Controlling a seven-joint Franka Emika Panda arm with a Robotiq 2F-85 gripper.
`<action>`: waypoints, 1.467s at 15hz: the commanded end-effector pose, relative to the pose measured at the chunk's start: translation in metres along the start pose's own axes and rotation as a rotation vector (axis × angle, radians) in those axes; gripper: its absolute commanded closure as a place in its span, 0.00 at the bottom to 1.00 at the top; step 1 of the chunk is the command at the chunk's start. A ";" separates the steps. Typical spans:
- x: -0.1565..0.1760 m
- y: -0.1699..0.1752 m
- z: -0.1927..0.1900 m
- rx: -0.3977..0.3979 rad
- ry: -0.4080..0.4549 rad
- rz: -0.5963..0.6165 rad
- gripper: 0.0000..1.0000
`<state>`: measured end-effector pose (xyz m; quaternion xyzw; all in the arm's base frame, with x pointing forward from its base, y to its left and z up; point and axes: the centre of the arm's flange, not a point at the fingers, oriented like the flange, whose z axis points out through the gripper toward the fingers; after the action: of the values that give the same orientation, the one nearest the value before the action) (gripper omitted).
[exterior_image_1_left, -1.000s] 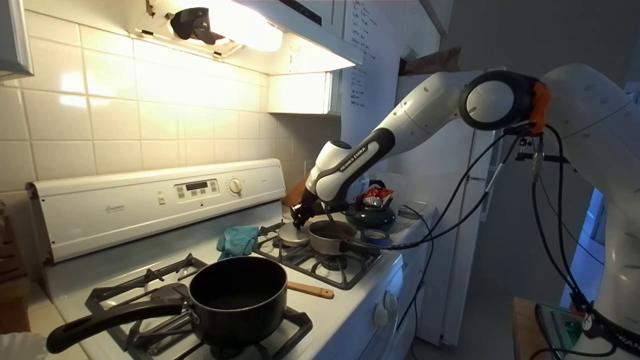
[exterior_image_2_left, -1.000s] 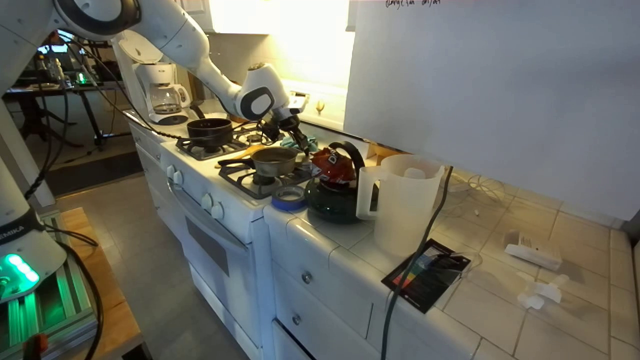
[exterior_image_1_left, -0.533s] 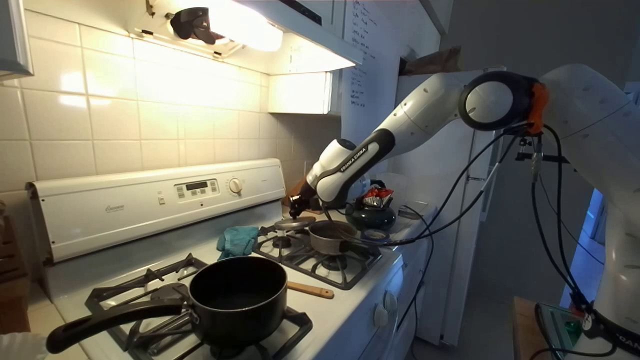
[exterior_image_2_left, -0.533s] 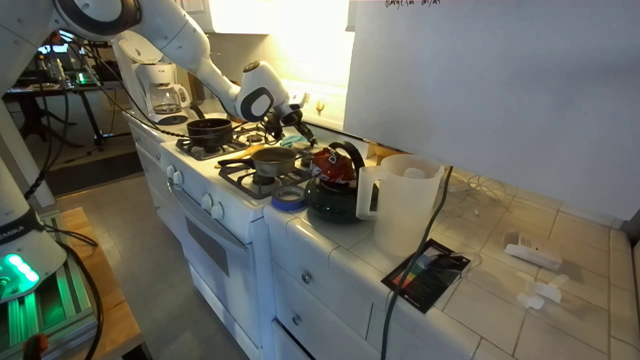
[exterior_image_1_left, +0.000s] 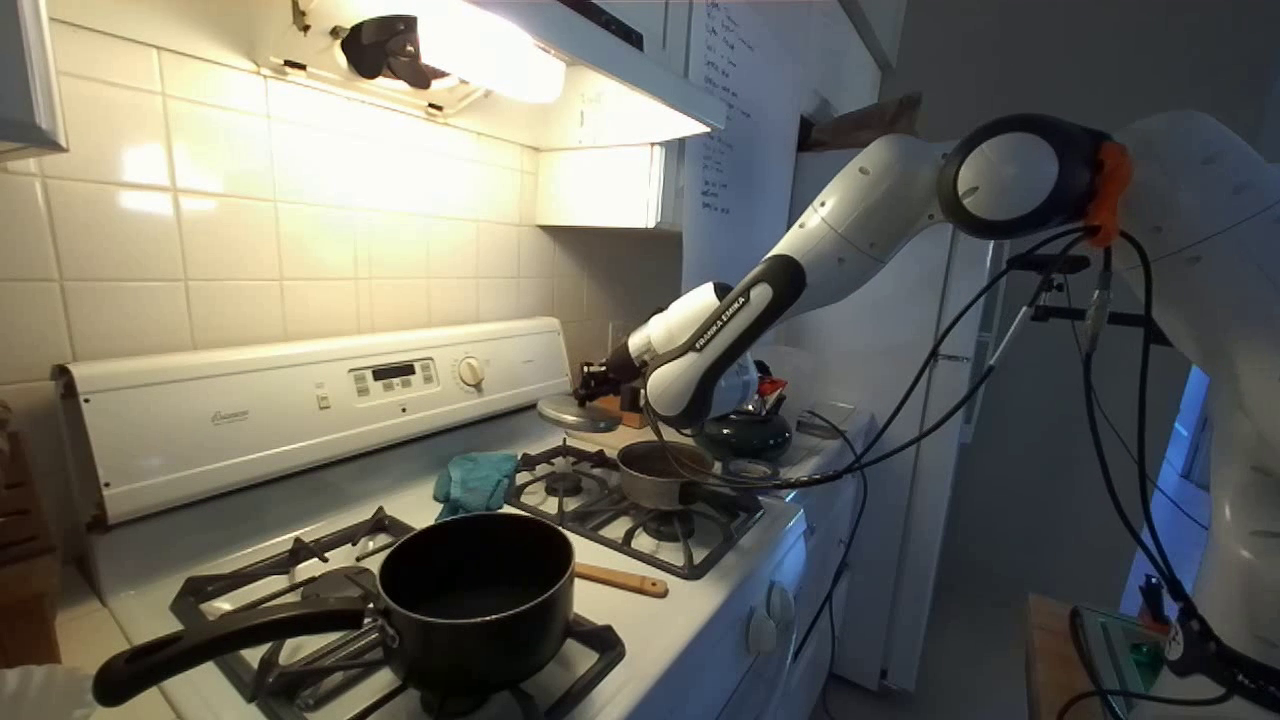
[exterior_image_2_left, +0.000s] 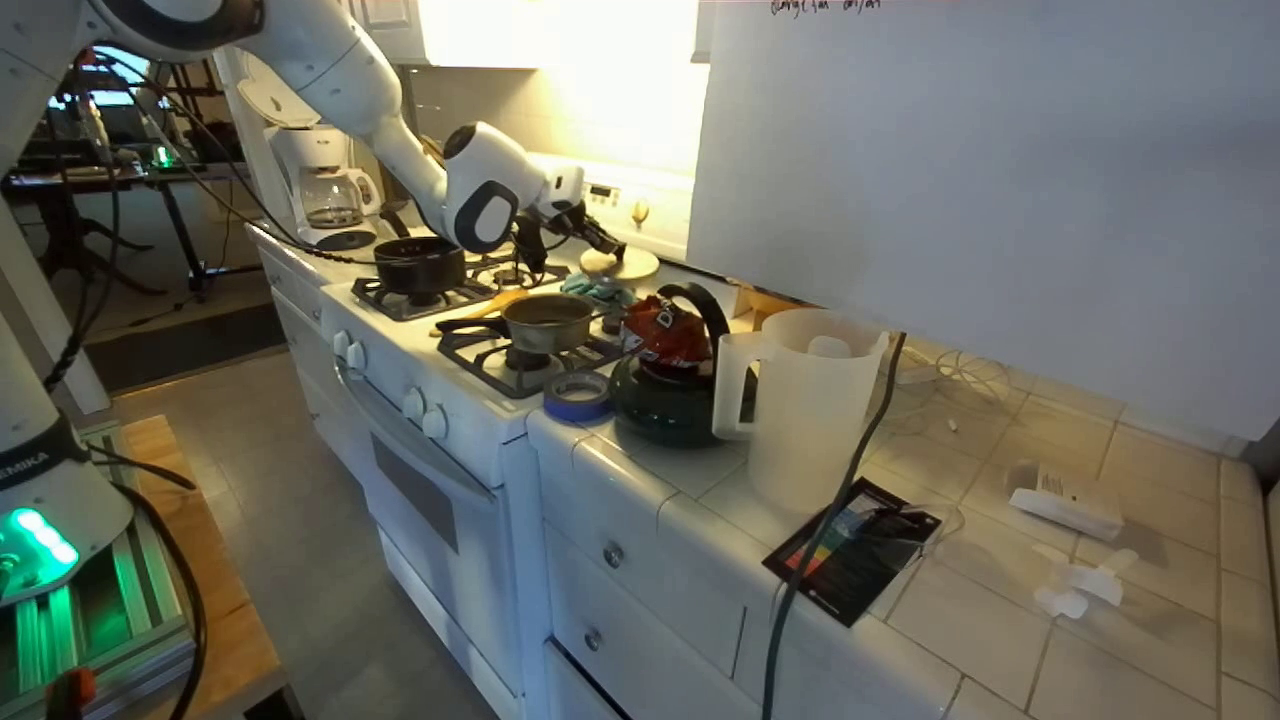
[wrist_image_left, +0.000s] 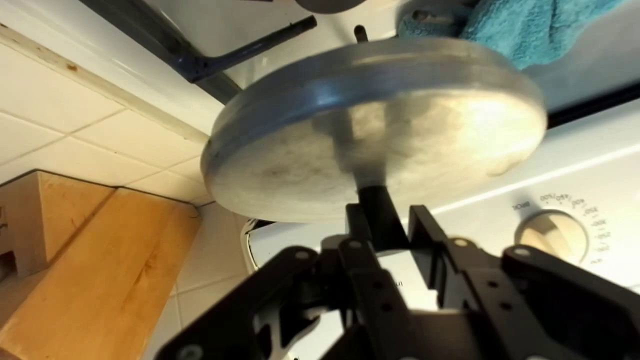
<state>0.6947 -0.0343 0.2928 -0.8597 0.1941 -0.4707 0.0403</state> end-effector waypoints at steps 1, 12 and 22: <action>-0.017 0.002 -0.060 0.000 0.050 0.031 0.93; -0.040 0.013 -0.149 -0.120 -0.042 0.066 0.93; -0.075 0.017 -0.150 -0.196 -0.060 0.031 0.93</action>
<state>0.5385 -0.0143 0.3052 -0.8690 0.2524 -0.4253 -0.0168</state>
